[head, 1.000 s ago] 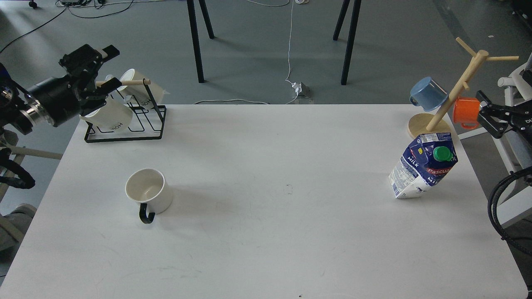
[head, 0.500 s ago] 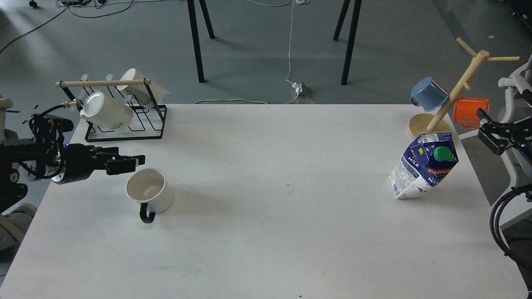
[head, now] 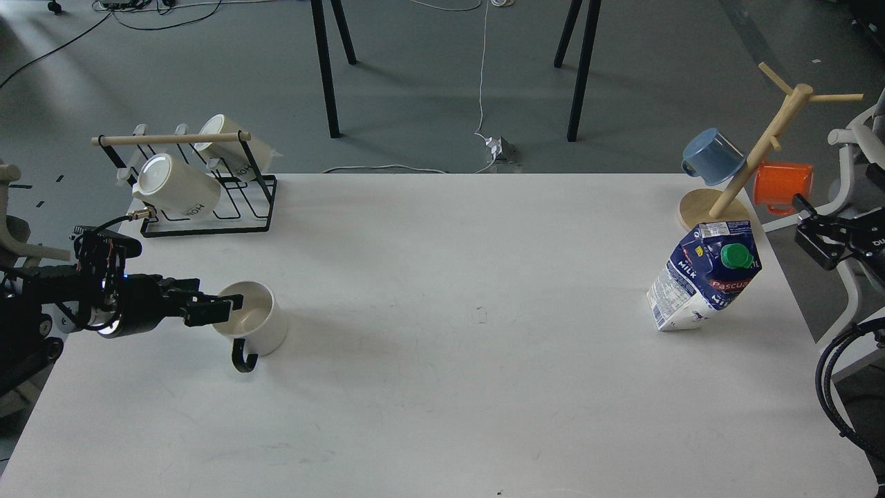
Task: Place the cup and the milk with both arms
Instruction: 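Grasp the white mug rim with the left gripper, then carry the white mug toward the table center and lower it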
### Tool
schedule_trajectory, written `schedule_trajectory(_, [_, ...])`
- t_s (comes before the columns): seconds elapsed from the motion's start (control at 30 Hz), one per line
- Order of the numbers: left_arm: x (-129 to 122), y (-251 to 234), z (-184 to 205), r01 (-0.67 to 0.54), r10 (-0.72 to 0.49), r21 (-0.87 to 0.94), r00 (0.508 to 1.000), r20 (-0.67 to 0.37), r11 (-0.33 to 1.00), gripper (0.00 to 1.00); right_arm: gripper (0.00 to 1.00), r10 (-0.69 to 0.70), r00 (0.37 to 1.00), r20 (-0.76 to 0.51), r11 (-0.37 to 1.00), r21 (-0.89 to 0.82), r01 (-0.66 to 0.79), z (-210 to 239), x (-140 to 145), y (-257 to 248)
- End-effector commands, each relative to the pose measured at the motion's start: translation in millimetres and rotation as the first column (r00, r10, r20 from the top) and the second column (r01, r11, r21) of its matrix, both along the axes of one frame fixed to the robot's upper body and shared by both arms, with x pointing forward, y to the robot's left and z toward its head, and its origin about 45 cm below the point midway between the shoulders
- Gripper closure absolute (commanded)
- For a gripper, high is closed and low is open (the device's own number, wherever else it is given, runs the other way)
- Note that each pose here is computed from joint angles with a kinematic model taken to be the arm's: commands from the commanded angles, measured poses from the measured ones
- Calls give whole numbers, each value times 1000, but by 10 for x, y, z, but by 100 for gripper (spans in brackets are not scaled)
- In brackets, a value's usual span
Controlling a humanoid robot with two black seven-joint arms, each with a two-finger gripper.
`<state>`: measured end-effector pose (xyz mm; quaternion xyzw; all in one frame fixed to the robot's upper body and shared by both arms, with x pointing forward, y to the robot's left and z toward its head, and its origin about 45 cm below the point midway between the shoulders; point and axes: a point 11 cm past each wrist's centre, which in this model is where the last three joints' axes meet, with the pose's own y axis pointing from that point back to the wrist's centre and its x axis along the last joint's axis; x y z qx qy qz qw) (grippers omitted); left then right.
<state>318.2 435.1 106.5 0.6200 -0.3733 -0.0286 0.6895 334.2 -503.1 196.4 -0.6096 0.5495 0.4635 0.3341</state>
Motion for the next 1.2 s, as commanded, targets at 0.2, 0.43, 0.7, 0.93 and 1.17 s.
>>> schedule_trajectory(0.2, [-65,-72,-170,-7,6,-12,1000,-28,1000,23,2,-7,1000,-16,1000,-1,7,-53,-55,-26])
schedule_trajectory(0.43, [-102,-71,-219,0,0,-17,1000,-21,1000,56,2,-10,1000,-26,1000,-1,10,-89,-90,-36])
schedule_trajectory(0.7, [-63,-30,-158,62,-62,5,997,45,998,96,2,-12,999,-31,1000,-1,12,-107,-109,-44])
schedule_trajectory(0.93, [189,-232,56,93,-86,-48,987,138,995,100,2,-13,999,-43,1000,-1,13,-148,-148,-49])
schedule_trajectory(1.17, [547,-1152,171,188,-142,-218,968,207,958,100,2,-28,998,-52,1000,-6,28,-164,-176,-105])
